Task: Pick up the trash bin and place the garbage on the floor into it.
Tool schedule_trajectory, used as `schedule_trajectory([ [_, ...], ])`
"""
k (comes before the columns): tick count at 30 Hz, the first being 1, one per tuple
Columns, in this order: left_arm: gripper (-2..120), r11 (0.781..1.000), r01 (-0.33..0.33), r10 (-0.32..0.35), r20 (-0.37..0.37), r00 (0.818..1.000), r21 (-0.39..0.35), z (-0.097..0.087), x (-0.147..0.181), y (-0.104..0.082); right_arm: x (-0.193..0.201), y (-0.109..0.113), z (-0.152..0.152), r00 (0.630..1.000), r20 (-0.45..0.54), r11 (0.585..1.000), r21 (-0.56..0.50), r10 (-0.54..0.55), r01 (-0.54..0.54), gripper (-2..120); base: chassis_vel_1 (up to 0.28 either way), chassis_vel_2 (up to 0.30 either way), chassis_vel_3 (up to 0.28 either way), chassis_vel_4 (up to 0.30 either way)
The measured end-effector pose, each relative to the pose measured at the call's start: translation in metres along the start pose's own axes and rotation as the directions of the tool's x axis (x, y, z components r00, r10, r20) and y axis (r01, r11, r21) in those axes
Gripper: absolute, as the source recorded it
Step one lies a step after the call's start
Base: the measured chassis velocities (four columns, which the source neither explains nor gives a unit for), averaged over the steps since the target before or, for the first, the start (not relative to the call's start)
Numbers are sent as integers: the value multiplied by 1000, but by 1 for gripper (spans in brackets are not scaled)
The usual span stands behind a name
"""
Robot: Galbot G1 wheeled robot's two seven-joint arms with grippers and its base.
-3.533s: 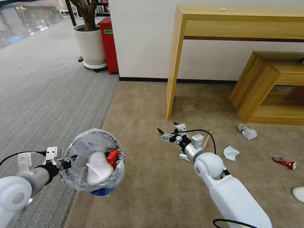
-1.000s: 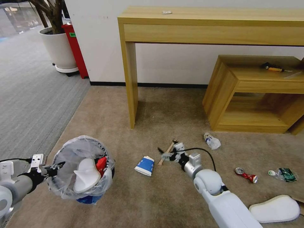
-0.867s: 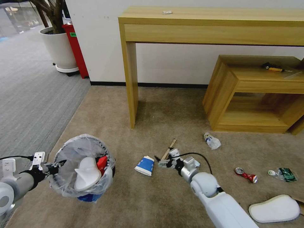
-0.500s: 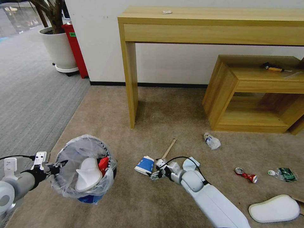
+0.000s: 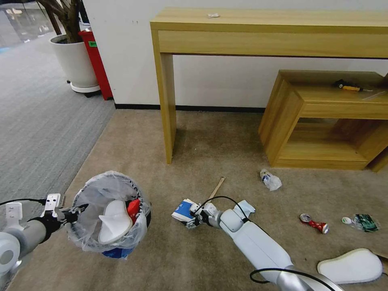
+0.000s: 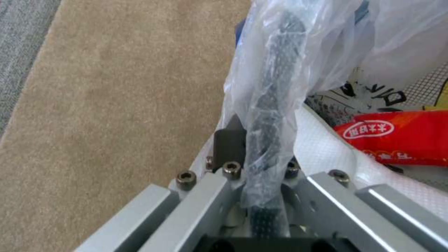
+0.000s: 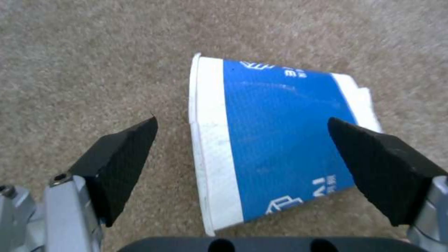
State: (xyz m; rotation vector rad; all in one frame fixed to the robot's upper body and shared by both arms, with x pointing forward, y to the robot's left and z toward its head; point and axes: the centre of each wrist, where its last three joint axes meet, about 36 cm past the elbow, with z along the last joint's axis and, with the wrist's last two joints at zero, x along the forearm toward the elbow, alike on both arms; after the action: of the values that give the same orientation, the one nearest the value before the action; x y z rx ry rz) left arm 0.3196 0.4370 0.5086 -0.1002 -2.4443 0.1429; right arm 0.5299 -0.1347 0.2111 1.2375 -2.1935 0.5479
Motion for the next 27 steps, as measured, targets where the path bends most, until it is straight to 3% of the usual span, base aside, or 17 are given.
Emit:
schedule_trajectory([
  [11, 0, 1000, -9, 9, 3, 1000, -10, -3, 1, -3, -29, 2, -2, 1000, -18, 1000, -28, -7, 6, 93, 0, 0, 0, 0],
  [14, 0, 1000, -11, 11, 3, 1000, -14, -5, 1, -3, -32, 1, -2, 1000, -20, 999, -39, -3, 2, 88, 0, 0, 0, 0],
  [27, 0, 999, -23, 23, 4, 1000, -32, -10, 2, -7, -39, 1, 6, 999, -31, 994, -104, 10, -13, 41, 0, 0, 0, 0],
])
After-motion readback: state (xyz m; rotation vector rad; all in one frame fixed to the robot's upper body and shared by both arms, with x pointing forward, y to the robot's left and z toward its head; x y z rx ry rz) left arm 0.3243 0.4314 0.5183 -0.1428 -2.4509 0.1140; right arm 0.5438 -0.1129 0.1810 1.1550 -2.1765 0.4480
